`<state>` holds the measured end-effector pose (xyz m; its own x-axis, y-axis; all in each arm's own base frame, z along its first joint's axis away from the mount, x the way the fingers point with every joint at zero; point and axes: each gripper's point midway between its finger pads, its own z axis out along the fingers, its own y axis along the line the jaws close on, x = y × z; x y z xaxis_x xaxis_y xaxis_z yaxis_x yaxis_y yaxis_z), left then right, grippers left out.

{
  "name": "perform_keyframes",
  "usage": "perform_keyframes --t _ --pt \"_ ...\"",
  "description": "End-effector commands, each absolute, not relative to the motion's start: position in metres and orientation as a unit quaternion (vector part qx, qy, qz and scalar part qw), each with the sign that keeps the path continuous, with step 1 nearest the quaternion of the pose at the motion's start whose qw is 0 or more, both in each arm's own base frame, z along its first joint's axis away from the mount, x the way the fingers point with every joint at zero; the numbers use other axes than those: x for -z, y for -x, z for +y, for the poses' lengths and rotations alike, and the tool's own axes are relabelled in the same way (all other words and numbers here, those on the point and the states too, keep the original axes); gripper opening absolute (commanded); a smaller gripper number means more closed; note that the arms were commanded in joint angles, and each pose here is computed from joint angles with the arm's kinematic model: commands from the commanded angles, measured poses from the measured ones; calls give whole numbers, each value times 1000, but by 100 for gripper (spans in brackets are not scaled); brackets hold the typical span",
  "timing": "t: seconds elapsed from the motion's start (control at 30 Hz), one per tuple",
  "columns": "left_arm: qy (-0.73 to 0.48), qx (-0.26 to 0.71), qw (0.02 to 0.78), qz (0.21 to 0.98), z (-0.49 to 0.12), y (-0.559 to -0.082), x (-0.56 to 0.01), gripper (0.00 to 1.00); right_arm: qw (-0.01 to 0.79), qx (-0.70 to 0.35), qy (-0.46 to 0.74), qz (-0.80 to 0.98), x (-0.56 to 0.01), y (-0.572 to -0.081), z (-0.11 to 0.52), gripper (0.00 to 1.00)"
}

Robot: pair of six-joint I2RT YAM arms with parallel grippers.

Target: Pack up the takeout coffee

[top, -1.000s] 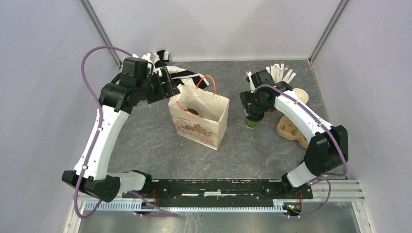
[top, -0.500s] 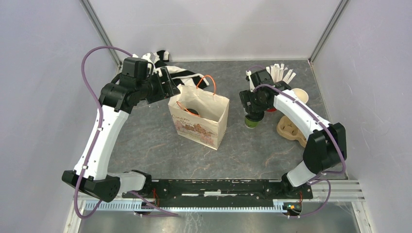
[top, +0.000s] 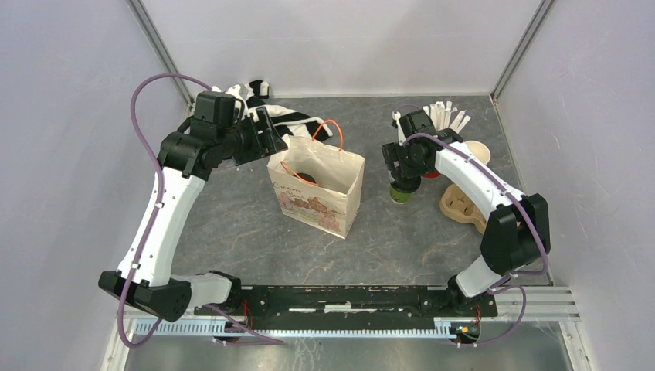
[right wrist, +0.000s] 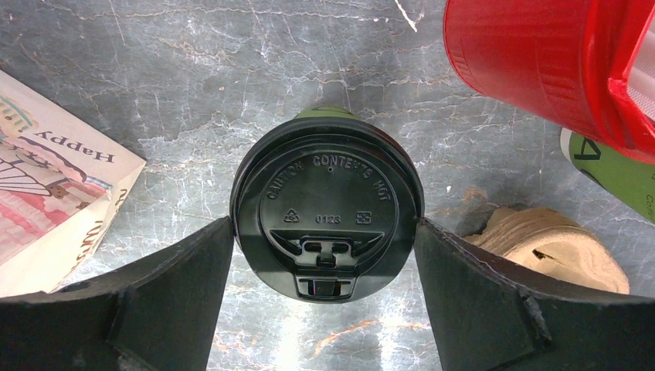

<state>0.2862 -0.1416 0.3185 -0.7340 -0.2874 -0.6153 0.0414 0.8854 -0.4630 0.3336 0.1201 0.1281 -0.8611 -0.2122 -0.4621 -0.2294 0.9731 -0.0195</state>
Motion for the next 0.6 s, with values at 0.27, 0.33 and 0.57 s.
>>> perform_keyframes --t 0.27,0.33,0.57 --pt "67 238 369 896 -143 -291 -327 79 240 -19 120 963 -119 -337 118 90" --pt "68 231 370 898 -140 -291 -326 79 238 -20 122 963 -118 -336 118 90" --pt "75 186 363 910 -126 -292 -321 79 247 -35 131 959 -129 -334 122 80"
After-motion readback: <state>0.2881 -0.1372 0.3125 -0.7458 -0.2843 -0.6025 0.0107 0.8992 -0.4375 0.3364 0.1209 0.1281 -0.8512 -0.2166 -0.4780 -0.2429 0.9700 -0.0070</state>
